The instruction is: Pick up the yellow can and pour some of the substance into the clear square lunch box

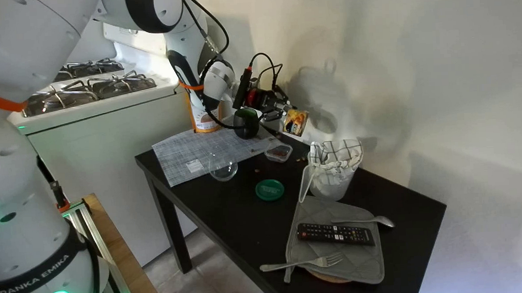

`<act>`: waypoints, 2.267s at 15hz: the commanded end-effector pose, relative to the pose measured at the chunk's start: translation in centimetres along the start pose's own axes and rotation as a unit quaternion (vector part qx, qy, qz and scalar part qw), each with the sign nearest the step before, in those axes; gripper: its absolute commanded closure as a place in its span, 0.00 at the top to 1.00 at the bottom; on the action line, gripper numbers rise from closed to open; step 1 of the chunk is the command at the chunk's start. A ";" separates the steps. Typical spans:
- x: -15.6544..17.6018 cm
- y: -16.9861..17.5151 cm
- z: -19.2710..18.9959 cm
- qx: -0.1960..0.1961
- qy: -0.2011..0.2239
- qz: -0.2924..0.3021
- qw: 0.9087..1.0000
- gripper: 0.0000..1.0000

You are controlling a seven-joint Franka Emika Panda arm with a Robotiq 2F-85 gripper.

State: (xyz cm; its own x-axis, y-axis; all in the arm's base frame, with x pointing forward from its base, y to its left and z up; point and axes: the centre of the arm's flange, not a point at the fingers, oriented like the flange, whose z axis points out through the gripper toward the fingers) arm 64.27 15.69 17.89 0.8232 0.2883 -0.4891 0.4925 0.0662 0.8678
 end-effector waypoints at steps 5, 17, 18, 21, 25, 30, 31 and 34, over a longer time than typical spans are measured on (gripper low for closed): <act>-3.6 -1.0 2.2 0.086 0.095 0.115 0.985 0.04; -13.3 -0.4 1.6 0.123 0.124 0.250 0.953 0.04; -14.1 -0.3 2.1 0.129 0.126 0.256 0.950 0.04; -16.4 0.3 4.3 0.165 0.153 0.287 0.931 0.04; -18.7 1.8 7.6 0.224 0.193 0.318 0.901 0.04; -20.6 3.6 9.6 0.264 0.252 0.275 0.890 0.04; -20.7 3.8 9.6 0.268 0.256 0.260 0.892 0.04; -20.2 3.9 9.3 0.272 0.275 0.193 0.902 0.04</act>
State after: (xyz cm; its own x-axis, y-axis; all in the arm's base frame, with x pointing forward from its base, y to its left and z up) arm 52.95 0.97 29.74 0.8026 0.5728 0.1665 0.2836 -0.6120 0.7382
